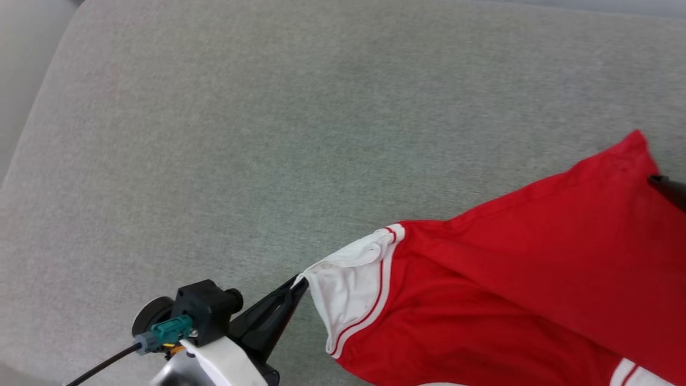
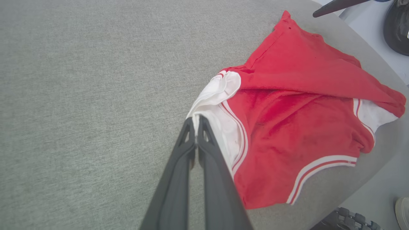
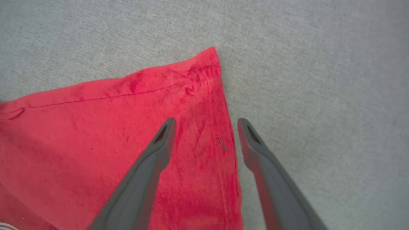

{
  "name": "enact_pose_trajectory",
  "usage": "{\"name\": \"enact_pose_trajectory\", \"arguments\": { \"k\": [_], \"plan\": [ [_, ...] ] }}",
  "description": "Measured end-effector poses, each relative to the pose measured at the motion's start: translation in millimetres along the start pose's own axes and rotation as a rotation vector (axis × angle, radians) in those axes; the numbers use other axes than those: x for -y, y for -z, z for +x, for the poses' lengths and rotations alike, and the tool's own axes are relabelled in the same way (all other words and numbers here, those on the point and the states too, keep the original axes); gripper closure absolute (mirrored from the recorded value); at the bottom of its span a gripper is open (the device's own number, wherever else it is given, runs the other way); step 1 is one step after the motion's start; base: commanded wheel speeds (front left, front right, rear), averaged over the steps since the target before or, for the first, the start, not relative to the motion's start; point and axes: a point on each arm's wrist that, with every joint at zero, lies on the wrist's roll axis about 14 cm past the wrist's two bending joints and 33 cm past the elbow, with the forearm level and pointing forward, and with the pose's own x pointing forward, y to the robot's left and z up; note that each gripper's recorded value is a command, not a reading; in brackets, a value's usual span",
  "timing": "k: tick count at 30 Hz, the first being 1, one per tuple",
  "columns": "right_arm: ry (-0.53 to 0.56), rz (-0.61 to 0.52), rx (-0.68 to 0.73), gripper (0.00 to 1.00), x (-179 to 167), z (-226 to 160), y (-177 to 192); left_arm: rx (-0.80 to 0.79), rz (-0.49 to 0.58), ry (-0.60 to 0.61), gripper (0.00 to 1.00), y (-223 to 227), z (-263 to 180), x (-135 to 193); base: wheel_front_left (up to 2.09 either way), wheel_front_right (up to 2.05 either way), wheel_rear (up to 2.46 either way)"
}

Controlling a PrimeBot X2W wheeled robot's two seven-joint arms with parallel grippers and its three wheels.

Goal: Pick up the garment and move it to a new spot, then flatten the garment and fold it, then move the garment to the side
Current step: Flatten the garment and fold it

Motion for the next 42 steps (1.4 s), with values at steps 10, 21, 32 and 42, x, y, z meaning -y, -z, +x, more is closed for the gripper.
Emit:
{"name": "enact_pose_trajectory", "arguments": {
  "k": [10, 21, 32, 42],
  "plan": [
    [-0.011, -0.036, -0.152, 0.0, -11, 77, 1, -0.031, -0.039, -0.044, 1.0, 13, 0, -8, 0.0, 0.0, 0.0],
    [-0.012, -0.068, -0.162, 1.0, -10, 102, 4, -0.052, -0.051, -0.075, 1.0, 22, -1, -14, 0.0, 0.0, 0.0],
    [-0.025, -0.042, 0.089, 1.0, -13, 60, -33, 0.049, 0.04, -0.064, 1.0, -14, -5, -23, 0.0, 0.0, 0.0],
    [-0.006, -0.027, 0.446, 1.0, -1, -49, -86, 0.33, 0.233, -0.048, 1.0, -119, -12, -25, 0.0, 0.0, 0.0]
  ]
}}
